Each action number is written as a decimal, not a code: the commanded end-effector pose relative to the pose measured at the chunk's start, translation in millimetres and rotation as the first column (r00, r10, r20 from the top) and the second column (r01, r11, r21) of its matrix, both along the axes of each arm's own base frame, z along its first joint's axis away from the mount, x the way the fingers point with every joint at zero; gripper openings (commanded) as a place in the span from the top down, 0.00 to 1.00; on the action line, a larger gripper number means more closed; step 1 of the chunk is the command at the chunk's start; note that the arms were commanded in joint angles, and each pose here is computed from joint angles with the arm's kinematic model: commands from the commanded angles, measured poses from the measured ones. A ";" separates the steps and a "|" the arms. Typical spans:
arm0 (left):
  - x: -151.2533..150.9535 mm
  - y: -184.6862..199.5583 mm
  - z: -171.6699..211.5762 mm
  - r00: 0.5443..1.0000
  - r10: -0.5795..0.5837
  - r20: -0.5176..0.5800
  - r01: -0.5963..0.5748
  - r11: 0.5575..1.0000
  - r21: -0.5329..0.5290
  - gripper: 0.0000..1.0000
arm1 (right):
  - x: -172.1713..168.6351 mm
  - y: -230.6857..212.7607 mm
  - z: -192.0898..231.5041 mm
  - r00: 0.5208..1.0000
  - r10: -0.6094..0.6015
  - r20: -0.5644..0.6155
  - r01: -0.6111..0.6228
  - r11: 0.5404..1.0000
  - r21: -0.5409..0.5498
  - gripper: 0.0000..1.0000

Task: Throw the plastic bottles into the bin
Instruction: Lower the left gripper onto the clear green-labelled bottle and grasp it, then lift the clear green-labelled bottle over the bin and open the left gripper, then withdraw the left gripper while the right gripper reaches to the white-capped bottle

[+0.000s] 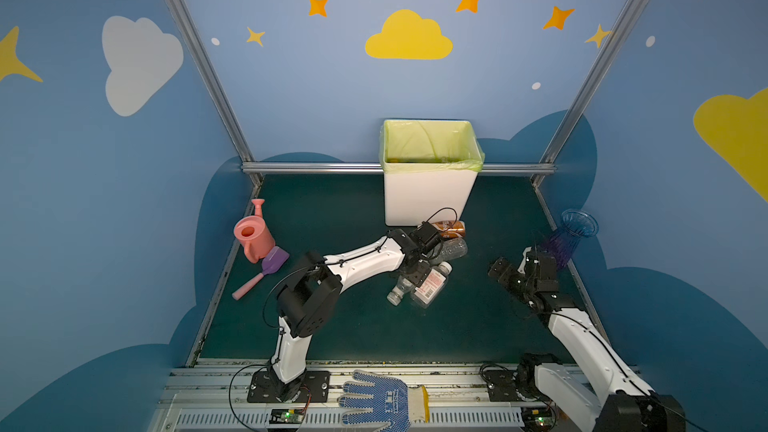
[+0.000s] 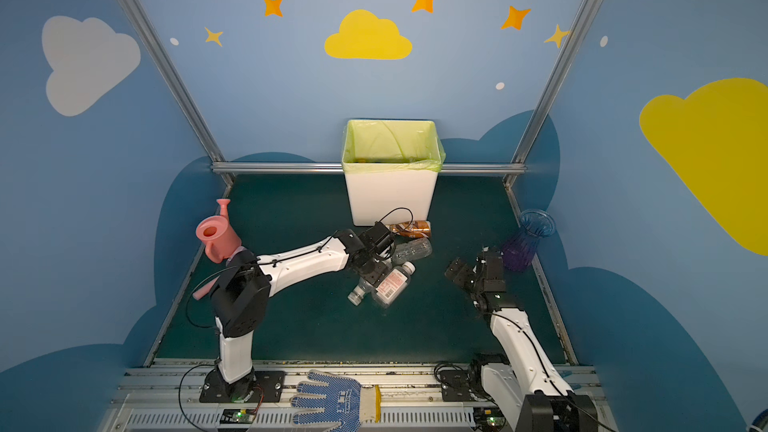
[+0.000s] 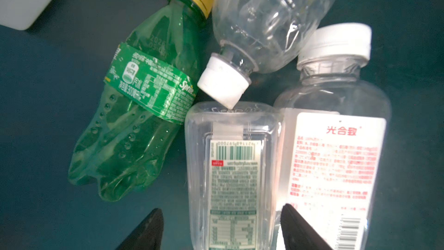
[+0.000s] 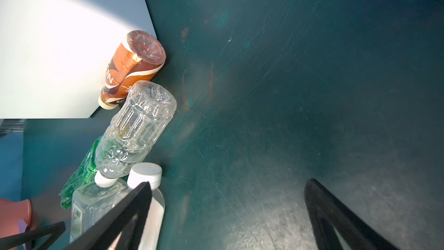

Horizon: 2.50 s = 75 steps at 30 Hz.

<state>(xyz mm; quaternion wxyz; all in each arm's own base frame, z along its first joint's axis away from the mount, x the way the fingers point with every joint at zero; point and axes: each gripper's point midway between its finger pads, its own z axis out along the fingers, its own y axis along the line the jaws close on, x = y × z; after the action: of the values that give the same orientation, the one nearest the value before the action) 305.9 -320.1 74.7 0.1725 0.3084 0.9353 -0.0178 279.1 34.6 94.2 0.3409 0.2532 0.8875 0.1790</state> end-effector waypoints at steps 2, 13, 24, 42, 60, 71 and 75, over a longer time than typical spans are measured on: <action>5.2 -0.3 -1.5 1.000 0.005 0.002 -0.006 1.000 0.026 0.27 | 2.5 -0.5 3.8 1.000 -0.010 0.014 0.010 1.000 0.006 0.02; 6.3 -5.6 -20.5 0.999 -0.005 -0.043 0.008 0.998 0.059 0.29 | -0.4 -3.8 2.7 1.000 -0.017 0.009 0.017 1.000 -0.009 0.02; 4.0 -9.9 -18.2 0.998 -0.012 -0.056 0.014 0.999 0.038 0.54 | -1.3 -5.1 1.5 1.000 -0.017 0.005 0.017 1.000 -0.017 0.02; 45.0 60.1 437.6 0.555 0.301 0.775 0.233 0.839 -0.493 0.55 | 13.3 1.0 21.2 0.998 0.008 0.056 -0.008 1.000 0.004 0.02; 225.1 33.1 404.9 0.703 0.524 0.482 0.091 0.606 -0.791 0.21 | 8.2 3.4 44.8 0.993 0.018 0.116 -0.021 1.000 0.019 0.02; 129.4 41.1 528.7 0.571 0.493 0.656 0.387 0.543 -0.745 0.00 | 4.8 10.7 41.3 0.993 0.023 0.116 -0.032 0.997 0.073 0.02; 119.4 40.0 507.6 0.604 0.456 0.654 0.349 0.586 -0.731 0.00 | -3.9 17.8 24.6 1.000 -0.008 0.019 0.005 0.990 0.140 0.02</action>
<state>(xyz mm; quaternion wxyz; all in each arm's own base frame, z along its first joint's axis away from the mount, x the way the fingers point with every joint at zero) 421.7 -278.2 592.6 0.6862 0.1206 0.6463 -0.3113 281.7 45.6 130.3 0.3663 0.2526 0.8664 0.2267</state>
